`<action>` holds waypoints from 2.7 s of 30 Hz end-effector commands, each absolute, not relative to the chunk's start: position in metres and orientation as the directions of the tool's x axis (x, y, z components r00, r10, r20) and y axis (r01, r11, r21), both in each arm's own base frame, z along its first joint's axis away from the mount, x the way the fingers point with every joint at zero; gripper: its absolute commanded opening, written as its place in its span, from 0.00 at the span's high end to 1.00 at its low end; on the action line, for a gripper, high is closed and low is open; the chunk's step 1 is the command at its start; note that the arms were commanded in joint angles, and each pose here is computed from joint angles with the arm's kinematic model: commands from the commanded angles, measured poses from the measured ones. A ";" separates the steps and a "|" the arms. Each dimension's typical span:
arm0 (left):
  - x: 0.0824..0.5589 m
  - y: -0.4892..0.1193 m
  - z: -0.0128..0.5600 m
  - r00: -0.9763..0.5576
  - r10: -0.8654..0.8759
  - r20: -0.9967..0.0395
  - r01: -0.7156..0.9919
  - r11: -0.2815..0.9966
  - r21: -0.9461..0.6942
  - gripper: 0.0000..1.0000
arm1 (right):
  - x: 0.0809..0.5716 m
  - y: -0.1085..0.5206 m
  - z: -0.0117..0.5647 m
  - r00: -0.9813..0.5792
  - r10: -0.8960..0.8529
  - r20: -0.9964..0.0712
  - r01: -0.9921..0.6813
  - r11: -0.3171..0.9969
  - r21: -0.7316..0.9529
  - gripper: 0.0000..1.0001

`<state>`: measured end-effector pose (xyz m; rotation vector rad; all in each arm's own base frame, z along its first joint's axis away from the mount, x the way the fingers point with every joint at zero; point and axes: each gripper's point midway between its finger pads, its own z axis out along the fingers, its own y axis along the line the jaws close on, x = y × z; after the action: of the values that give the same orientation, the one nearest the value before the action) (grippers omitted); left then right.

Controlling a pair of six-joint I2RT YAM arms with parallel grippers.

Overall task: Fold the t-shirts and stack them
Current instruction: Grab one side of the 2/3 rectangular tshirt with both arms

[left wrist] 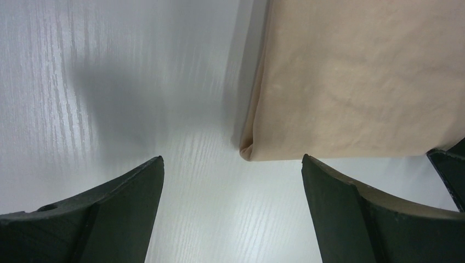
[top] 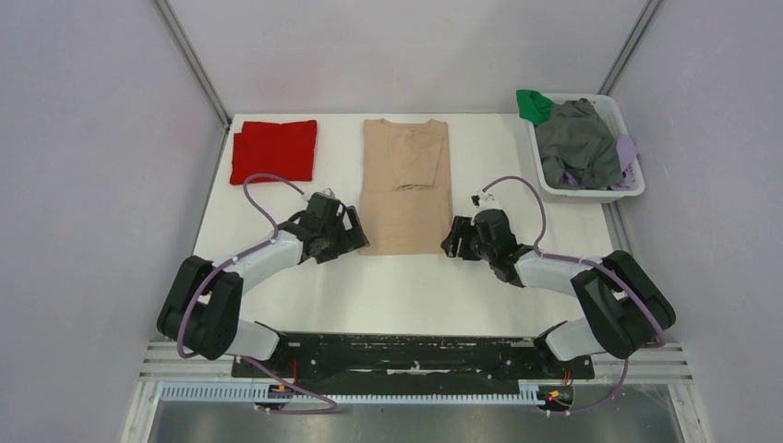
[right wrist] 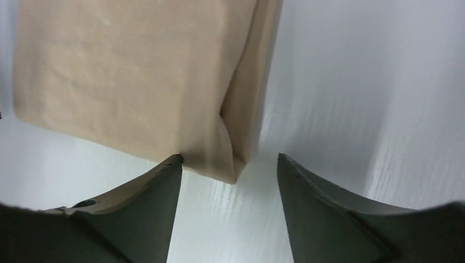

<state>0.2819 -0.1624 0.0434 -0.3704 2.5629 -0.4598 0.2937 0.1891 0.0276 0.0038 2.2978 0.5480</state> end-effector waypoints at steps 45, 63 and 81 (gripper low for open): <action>0.253 -0.187 -0.004 -0.905 -0.346 -0.246 -0.198 0.856 -0.477 0.61 | 0.267 0.182 -0.005 -0.748 0.164 -0.643 -0.112 0.924 0.366 1.00; 0.234 -0.176 -0.011 -0.910 -0.351 -0.219 -0.227 0.866 -0.444 0.60 | 0.263 0.184 -0.005 -0.753 0.156 -0.639 -0.125 0.920 0.372 1.00; 0.216 -0.186 0.046 -0.911 -0.287 -0.295 -0.085 0.832 -0.549 0.98 | 0.219 0.208 0.040 -0.727 -0.020 -0.687 -0.426 0.797 0.428 1.00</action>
<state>0.2439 -0.1925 0.0307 -0.3572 2.6262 -0.7439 0.2523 0.1953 0.0274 -0.0830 2.2868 0.6460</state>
